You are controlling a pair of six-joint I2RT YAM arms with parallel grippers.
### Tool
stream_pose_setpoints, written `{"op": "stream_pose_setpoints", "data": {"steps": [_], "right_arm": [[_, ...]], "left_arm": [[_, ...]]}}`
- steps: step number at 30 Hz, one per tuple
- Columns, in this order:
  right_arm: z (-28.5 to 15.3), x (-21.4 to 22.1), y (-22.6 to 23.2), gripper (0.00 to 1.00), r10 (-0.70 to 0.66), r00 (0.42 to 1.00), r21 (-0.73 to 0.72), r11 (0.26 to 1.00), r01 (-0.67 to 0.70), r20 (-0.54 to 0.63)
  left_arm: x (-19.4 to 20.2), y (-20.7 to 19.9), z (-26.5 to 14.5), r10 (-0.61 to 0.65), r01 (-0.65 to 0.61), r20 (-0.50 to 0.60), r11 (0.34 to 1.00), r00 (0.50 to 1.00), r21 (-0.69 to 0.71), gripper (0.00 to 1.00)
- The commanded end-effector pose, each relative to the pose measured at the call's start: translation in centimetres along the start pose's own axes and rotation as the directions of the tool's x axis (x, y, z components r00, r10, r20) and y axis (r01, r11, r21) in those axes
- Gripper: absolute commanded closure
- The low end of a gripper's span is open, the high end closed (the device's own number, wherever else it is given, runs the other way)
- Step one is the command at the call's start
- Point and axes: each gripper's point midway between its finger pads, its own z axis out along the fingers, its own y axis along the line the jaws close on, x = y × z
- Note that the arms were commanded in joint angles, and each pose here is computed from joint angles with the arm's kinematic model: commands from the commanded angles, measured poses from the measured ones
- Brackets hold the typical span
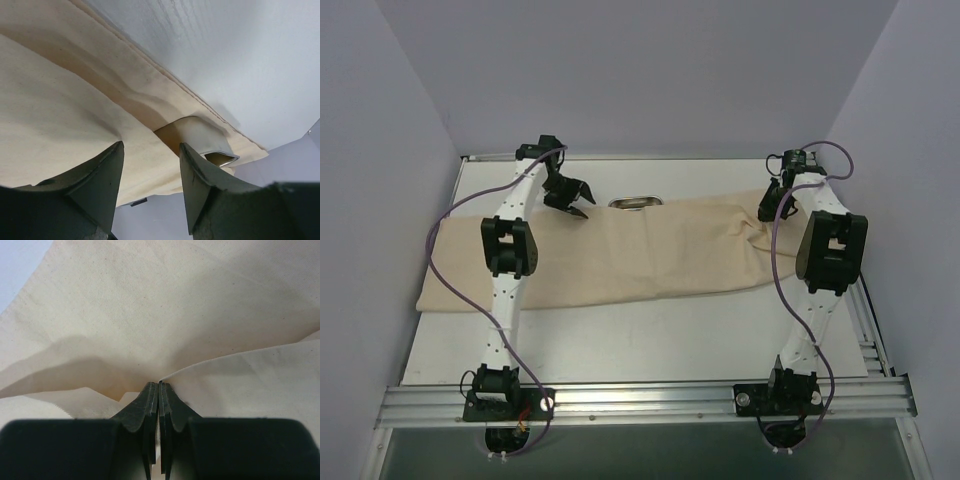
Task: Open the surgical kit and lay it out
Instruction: Open the surgical kit at the center of the board.
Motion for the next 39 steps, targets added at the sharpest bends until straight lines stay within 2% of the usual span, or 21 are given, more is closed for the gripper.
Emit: {"op": "stream_pose_setpoints", "data": {"steps": [1, 13, 19, 22, 26, 29, 30, 32, 39], "right_arm": [[-2.7, -0.5, 1.0, 0.99, -0.008, 0.999, -0.029, 1.0, 0.009, 0.034], [-2.3, 0.0, 0.9, 1.0, -0.004, 1.0, -0.04, 0.999, 0.005, 0.029], [-2.2, -0.2, 0.8, 1.0, -0.006, 0.999, -0.045, 0.999, 0.008, 0.032], [-2.1, -0.3, 0.7, 1.0, -0.008, 1.0, -0.046, 0.999, 0.009, 0.029], [-2.1, -0.4, 0.8, 1.0, -0.011, 1.0, -0.046, 0.999, 0.012, 0.027], [-2.2, -0.4, 0.9, 1.0, -0.007, 1.0, -0.052, 0.999, 0.008, 0.026], [-2.2, -0.4, 0.9, 1.0, -0.007, 1.0, -0.053, 0.999, 0.008, 0.026], [-2.3, -0.5, 0.9, 1.0, -0.004, 1.0, -0.054, 0.999, 0.005, 0.027], [-4.0, -1.3, 1.5, 1.0, -0.001, 0.999, -0.064, 0.998, 0.004, 0.045]], "left_arm": [[0.4, 0.3, -0.3, -0.04, 0.04, -0.032, 0.999, 0.999, -0.02, 0.44], [2.6, 0.5, 1.4, -0.011, 0.007, -0.085, 0.999, 0.996, -0.043, 0.46], [2.4, 0.3, 1.8, -0.015, 0.012, -0.082, 0.999, 0.997, -0.035, 0.49], [2.4, 0.0, 1.8, -0.009, 0.008, -0.082, 1.0, 0.997, -0.02, 0.55], [2.3, -0.5, 1.2, 0.007, -0.006, -0.074, 1.0, 0.997, 0.004, 0.68], [2.0, -0.7, 0.3, 0.025, -0.023, -0.057, 0.999, 0.998, 0.024, 0.81], [1.9, -0.6, 0.2, 0.029, -0.028, -0.052, 0.999, 0.998, 0.023, 0.89], [1.3, -0.7, -0.7, 0.059, -0.058, -0.02, 0.998, 0.998, 0.033, 0.93], [0.7, -0.5, -3.1, 0.229, -0.232, 0.071, 0.972, 0.971, 0.037, 0.98]]}}
